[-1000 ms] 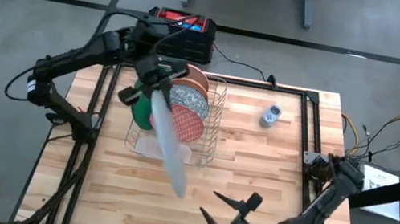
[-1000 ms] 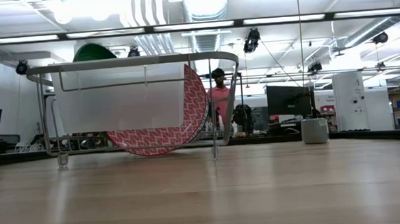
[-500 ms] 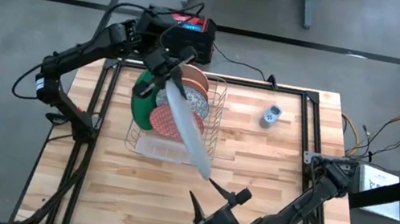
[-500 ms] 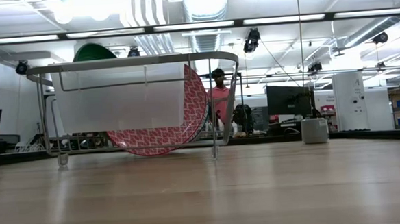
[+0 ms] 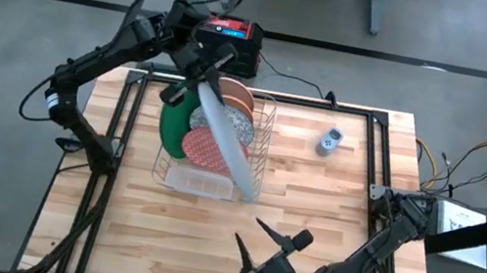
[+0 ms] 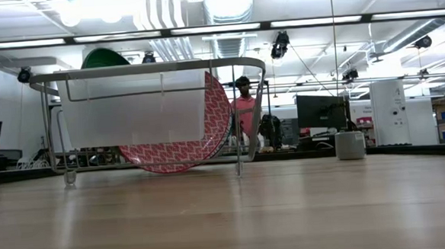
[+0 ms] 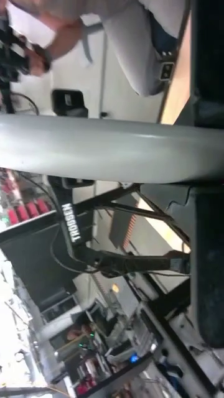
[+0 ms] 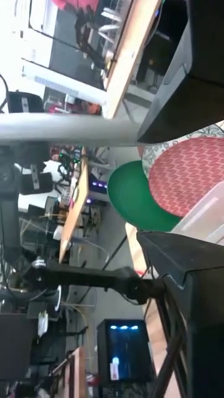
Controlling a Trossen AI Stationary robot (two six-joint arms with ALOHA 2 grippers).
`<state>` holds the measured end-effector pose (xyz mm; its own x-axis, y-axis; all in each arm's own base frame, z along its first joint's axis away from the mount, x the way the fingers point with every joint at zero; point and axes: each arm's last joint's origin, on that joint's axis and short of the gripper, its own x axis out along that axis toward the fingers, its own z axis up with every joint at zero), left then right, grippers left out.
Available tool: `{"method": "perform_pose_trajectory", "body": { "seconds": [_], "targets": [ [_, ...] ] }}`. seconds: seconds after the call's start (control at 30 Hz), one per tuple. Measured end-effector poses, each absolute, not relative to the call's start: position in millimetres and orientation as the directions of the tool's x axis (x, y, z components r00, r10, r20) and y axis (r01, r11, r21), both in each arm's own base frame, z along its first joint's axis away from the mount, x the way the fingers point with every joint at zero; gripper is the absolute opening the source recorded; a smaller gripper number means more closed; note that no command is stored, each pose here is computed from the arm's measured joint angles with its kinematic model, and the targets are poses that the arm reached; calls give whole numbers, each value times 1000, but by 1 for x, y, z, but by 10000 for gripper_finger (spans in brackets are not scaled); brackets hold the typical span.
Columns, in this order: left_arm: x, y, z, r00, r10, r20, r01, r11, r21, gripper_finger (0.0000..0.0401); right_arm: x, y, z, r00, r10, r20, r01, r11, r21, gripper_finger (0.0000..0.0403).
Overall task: Sort dishes
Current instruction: Put the gray plate in the dish rack
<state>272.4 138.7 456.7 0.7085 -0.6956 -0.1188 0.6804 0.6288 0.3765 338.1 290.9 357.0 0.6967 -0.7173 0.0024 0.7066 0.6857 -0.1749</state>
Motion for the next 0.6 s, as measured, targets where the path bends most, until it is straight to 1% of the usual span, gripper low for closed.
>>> {"method": "perform_pose_trajectory", "body": {
  "seconds": [0.1,0.27,0.37,0.6],
  "targets": [
    [267,145,457,688,-721,-89,695,618,368,5,338,291,357,698,-716,1,705,687,-175,233],
    [271,151,451,689,-718,-93,701,628,338,5,346,281,358,677,-736,1,724,666,-181,232],
    [272,151,450,673,-735,-82,714,618,329,5,349,277,359,669,-743,1,730,657,-187,235],
    [272,152,449,663,-745,-72,724,614,315,5,349,274,370,667,-745,0,728,651,-213,230]
  ]
}}
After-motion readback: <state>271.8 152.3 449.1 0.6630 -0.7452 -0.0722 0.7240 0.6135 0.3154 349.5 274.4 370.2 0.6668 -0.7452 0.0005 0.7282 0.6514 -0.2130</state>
